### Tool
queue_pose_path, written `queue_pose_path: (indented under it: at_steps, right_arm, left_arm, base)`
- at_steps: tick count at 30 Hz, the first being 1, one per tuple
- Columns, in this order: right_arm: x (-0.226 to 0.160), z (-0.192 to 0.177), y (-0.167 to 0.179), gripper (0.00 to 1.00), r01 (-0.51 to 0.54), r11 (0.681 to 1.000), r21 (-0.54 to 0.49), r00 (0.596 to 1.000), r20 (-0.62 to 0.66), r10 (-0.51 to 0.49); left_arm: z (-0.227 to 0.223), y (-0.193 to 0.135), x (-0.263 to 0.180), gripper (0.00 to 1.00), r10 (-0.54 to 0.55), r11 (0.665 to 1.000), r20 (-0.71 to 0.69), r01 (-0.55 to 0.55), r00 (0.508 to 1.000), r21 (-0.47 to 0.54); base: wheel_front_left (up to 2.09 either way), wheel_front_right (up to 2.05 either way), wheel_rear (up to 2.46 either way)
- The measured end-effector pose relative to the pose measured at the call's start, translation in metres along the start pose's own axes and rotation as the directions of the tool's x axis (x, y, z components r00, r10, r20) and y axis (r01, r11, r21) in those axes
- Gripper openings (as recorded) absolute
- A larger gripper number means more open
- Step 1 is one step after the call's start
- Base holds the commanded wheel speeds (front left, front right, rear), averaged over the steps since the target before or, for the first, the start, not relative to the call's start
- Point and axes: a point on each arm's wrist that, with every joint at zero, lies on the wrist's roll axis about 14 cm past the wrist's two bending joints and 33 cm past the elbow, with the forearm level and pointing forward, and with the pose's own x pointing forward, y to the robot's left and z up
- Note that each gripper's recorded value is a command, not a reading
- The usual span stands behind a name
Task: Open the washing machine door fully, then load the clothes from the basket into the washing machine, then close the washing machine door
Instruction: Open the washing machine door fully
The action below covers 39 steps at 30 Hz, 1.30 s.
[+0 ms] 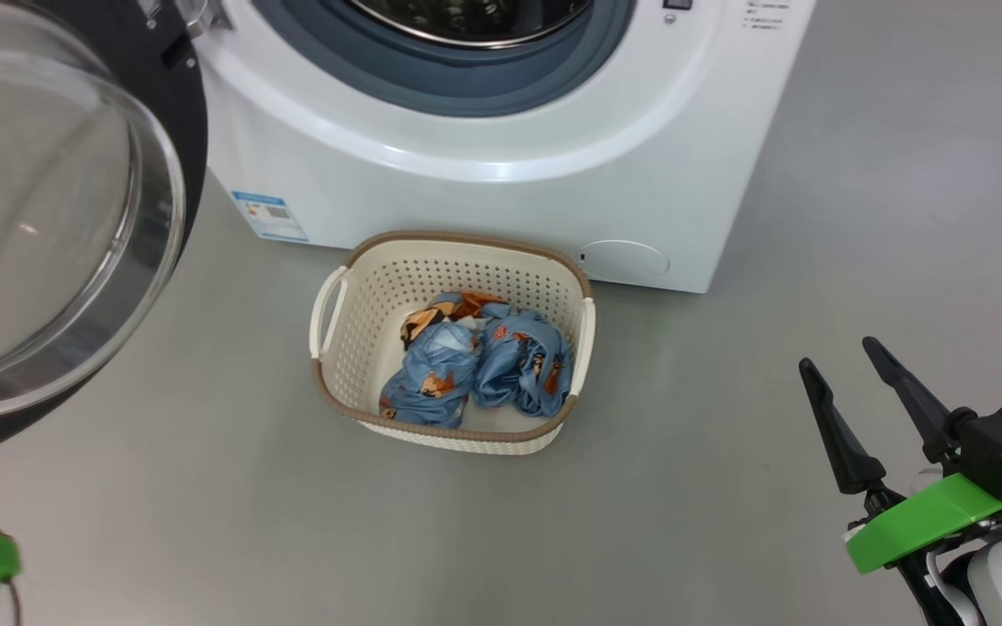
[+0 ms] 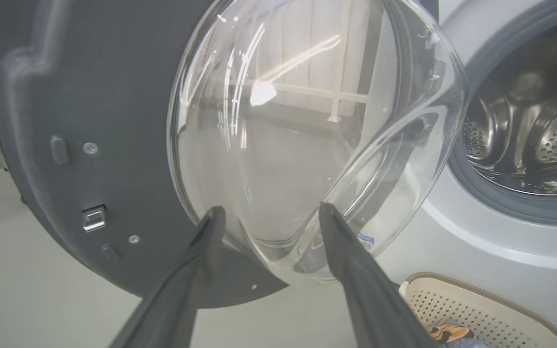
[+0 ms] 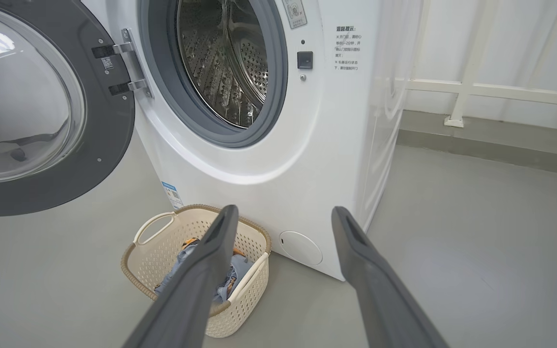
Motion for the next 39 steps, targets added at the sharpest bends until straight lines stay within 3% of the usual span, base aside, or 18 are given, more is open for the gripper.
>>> queue_pose_path:
  at_steps: [11,24,39]
  right_arm:
    - [-0.020,0.006,-0.013,1.00,0.069,0.998,0.010,0.998,0.013,-0.069]
    - [-0.060,0.012,-0.044,1.00,0.205,0.979,0.017,0.978,0.026,-0.206]
    - [-0.107,0.017,-0.066,1.00,0.335,0.942,0.024,0.941,0.037,-0.335]
  left_arm:
    - [-0.007,-0.073,-0.007,1.00,-0.214,0.977,-0.003,0.214,0.977,0.016]
    - [-0.021,-0.152,-0.021,1.00,-0.435,0.900,-0.026,0.434,0.900,-0.035]
    - [-0.028,-0.213,-0.039,1.00,-0.590,0.807,-0.030,0.588,0.807,-0.061]
  base:
    - [0.00,0.00,0.00]
    - [0.00,0.00,0.00]
    - [0.00,0.00,0.00]
